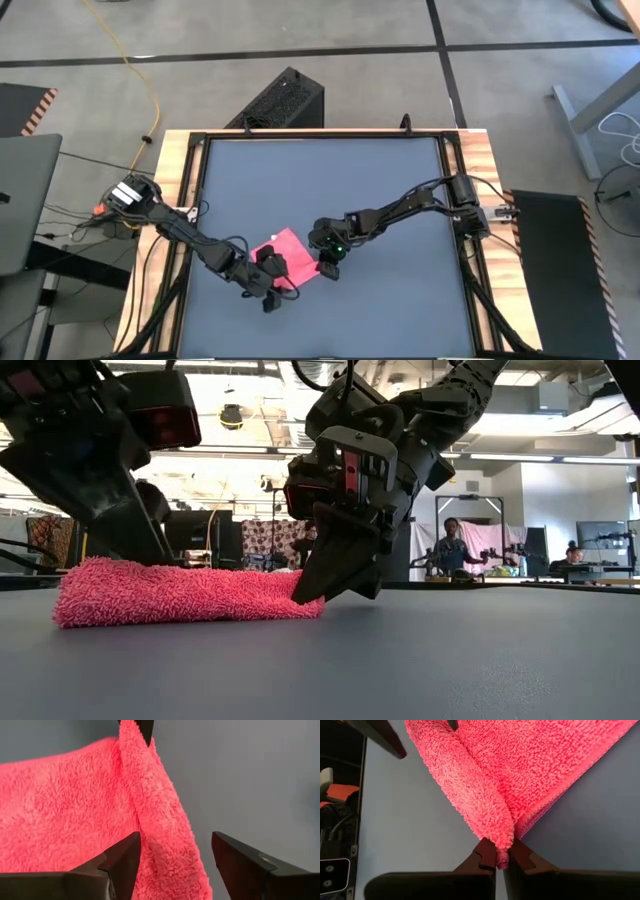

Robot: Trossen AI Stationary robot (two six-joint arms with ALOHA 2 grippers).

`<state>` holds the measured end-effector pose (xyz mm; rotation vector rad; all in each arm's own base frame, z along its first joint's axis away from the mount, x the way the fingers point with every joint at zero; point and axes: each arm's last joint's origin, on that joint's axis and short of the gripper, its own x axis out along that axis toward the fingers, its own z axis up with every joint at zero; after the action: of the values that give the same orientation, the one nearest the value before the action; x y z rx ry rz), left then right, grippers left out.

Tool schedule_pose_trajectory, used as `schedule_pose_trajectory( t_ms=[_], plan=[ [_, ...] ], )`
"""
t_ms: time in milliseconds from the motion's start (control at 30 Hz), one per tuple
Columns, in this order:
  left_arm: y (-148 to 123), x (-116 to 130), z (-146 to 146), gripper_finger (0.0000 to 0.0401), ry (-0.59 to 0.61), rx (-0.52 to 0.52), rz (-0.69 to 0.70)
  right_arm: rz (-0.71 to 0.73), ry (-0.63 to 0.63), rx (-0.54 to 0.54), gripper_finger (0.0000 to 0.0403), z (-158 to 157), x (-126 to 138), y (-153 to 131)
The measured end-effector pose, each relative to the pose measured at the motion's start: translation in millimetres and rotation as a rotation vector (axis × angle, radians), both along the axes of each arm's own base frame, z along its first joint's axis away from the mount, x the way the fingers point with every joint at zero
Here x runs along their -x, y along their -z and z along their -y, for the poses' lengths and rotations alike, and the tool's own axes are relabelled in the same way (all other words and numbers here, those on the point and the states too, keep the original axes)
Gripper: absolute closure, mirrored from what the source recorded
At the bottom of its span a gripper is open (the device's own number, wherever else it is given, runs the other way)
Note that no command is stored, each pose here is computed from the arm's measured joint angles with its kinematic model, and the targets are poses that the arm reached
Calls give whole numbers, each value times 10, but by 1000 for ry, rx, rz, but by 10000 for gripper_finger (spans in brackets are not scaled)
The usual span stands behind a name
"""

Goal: Roll towel
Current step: Roll the red towel

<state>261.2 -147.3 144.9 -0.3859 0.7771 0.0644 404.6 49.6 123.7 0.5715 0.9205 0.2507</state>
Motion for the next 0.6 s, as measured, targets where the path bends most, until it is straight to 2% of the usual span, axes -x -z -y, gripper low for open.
schedule_pose_trajectory(
  t_ms=[167, 433, 600],
  plan=[
    [32, 30, -16, 178, -19, -5, -44, 4, 0, 0, 371, -1, -3, -3],
    [44, 46, -2, 183, -22, 72, -87, 6, 0, -1, 371, -2, -4, -5],
    [44, 48, 3, 224, -32, 100, -96, 5, 2, -3, 360, -2, -4, -6]
  ],
)
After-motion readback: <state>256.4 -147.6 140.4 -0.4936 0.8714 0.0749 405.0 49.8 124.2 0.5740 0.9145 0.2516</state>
